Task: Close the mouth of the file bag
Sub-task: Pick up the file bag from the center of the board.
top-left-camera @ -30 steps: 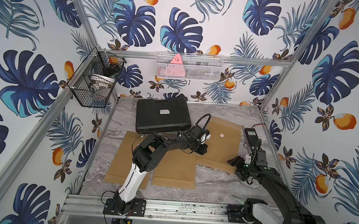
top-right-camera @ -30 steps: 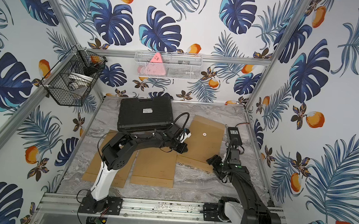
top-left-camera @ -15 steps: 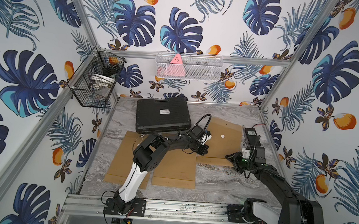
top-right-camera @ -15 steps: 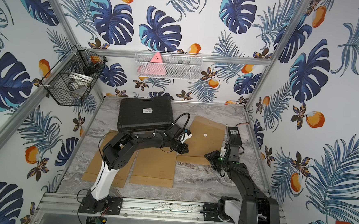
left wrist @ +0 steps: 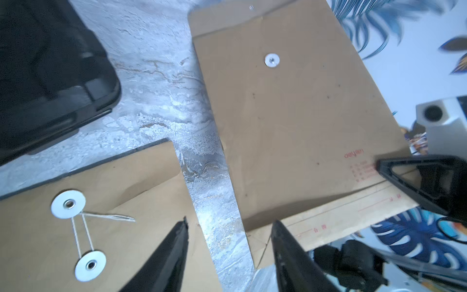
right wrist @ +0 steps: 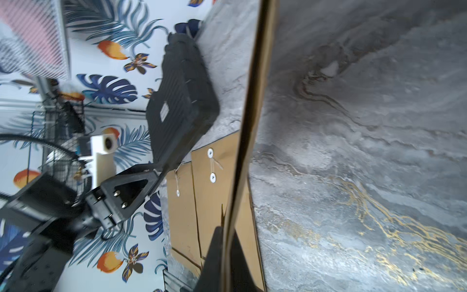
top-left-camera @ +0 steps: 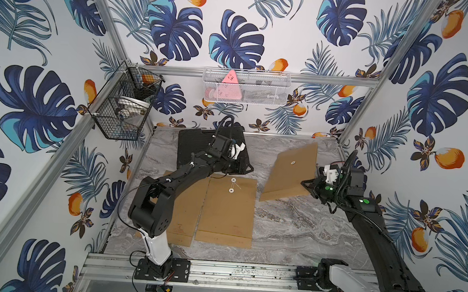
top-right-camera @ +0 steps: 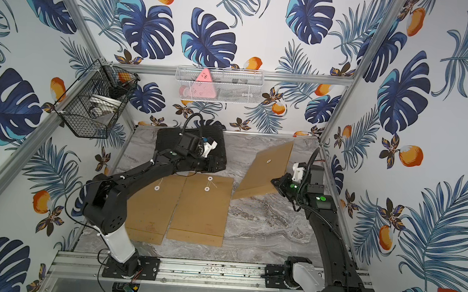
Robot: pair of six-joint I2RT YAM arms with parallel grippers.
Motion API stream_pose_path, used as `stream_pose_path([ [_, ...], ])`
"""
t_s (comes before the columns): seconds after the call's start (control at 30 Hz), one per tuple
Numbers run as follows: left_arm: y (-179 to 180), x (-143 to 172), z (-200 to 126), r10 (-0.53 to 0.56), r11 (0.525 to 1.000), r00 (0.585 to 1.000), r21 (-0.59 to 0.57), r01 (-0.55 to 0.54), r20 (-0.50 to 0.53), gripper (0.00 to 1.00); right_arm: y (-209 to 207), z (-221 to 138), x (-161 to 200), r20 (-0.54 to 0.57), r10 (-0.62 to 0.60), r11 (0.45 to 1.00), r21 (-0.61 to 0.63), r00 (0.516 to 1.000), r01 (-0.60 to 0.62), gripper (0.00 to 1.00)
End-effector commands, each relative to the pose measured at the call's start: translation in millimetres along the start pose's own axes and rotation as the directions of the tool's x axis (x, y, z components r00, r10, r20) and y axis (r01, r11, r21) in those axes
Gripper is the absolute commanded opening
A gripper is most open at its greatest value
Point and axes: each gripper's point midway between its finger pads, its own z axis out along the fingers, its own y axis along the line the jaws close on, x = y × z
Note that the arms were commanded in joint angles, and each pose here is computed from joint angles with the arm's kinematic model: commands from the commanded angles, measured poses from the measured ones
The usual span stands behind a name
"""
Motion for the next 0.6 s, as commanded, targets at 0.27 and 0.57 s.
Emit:
stream_pose_path([
  [0.27,-55.4,-18.0,-25.2,-0.415,0.731,0.910,0.596,0.333,-0.001,0.82,132.9,-45.0,34.8,0.014,-0.383,0.851,-0.383,0.923,0.359,0.00],
  [0.57,-76.6,-42.2,-64.6,-0.437,0.658,0.895,0.710,0.251,0.089,0.79,141.6,-47.4,46.3,0.002,-0.351,0.821,-0.479,0.936,0.309,0.00],
])
